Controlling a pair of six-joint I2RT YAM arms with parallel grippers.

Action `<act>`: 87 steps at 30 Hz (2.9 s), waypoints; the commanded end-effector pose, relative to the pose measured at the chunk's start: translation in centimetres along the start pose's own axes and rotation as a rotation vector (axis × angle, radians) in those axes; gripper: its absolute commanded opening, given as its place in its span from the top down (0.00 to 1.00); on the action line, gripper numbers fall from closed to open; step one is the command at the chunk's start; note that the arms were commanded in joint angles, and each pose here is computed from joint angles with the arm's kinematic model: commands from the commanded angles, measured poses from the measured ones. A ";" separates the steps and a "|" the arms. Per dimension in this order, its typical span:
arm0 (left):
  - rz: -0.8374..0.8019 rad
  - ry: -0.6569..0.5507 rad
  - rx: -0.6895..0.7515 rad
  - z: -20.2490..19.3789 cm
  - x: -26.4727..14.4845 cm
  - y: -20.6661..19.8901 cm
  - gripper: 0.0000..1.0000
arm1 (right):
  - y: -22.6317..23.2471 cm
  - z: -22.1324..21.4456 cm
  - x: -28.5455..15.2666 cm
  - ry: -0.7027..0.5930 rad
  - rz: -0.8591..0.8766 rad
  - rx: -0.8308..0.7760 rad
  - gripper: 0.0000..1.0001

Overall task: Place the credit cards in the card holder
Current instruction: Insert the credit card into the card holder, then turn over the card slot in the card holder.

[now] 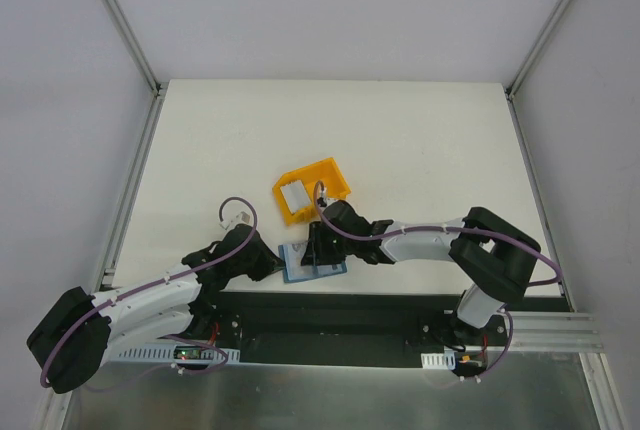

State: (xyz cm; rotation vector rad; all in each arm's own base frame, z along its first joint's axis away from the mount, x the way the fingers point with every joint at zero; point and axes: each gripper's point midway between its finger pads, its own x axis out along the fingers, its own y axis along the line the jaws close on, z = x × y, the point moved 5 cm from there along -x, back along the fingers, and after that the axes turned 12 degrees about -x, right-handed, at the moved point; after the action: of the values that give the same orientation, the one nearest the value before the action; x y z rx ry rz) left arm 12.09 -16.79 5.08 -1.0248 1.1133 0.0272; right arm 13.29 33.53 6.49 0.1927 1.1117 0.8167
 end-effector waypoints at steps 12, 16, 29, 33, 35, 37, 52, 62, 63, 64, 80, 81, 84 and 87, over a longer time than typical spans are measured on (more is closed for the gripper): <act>0.111 -0.001 0.017 0.1 0.1 2.5 1.00 | 2.6 1.1 0.1 -0.016 0.092 -0.071 0.69; 0.110 -0.001 0.018 0.1 0.1 2.4 1.00 | 2.9 1.5 -0.2 -0.033 0.108 -0.093 0.69; 0.102 0.001 0.016 0.0 0.1 2.5 1.00 | 0.4 1.6 -0.9 -0.035 -0.083 -0.126 0.64; 0.101 0.001 0.015 0.0 0.0 2.5 1.00 | 0.0 1.5 -0.6 -0.026 -0.098 -0.121 0.61; 0.102 0.002 0.016 0.0 0.1 2.5 1.00 | 0.1 1.6 -0.3 -0.013 -0.103 -0.119 0.60; 0.102 0.003 0.018 0.0 0.1 2.4 1.00 | 0.2 1.4 0.1 0.008 -0.089 -0.117 0.60; 0.105 0.003 0.021 0.0 0.1 2.2 1.00 | 3.2 1.9 0.1 -0.002 0.050 -0.128 0.70; 0.102 0.001 0.023 0.1 0.1 2.2 1.00 | 0.6 1.9 -2.2 -0.029 -0.139 -0.168 0.63; 0.102 -0.001 0.021 0.1 0.1 2.2 1.00 | -0.1 1.9 -2.5 -0.034 -0.188 -0.168 0.63; 0.102 0.000 0.024 0.1 0.1 2.3 1.00 | -0.7 1.7 -2.8 -0.022 -0.221 -0.163 0.63; 0.082 0.001 0.032 0.1 -0.1 2.1 1.00 | -8.9 -0.3 -7.1 -0.009 -0.495 -0.044 0.63; 0.084 0.000 0.033 0.1 -0.1 2.1 1.00 | -9.2 -0.5 -7.0 0.001 -0.495 -0.036 0.63; 0.079 0.000 0.038 0.1 -0.1 1.9 1.00 | -9.7 -0.8 -6.7 0.025 -0.500 -0.027 0.63; 0.071 0.004 0.054 0.1 -0.2 1.6 1.00 | -9.6 -0.8 -6.3 0.049 -0.499 -0.021 0.64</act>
State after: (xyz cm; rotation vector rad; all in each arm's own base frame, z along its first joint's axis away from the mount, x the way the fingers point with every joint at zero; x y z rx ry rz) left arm 12.04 -16.80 5.15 -1.0107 1.1137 0.0108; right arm 16.28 22.90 6.29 -0.0926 1.0848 0.4113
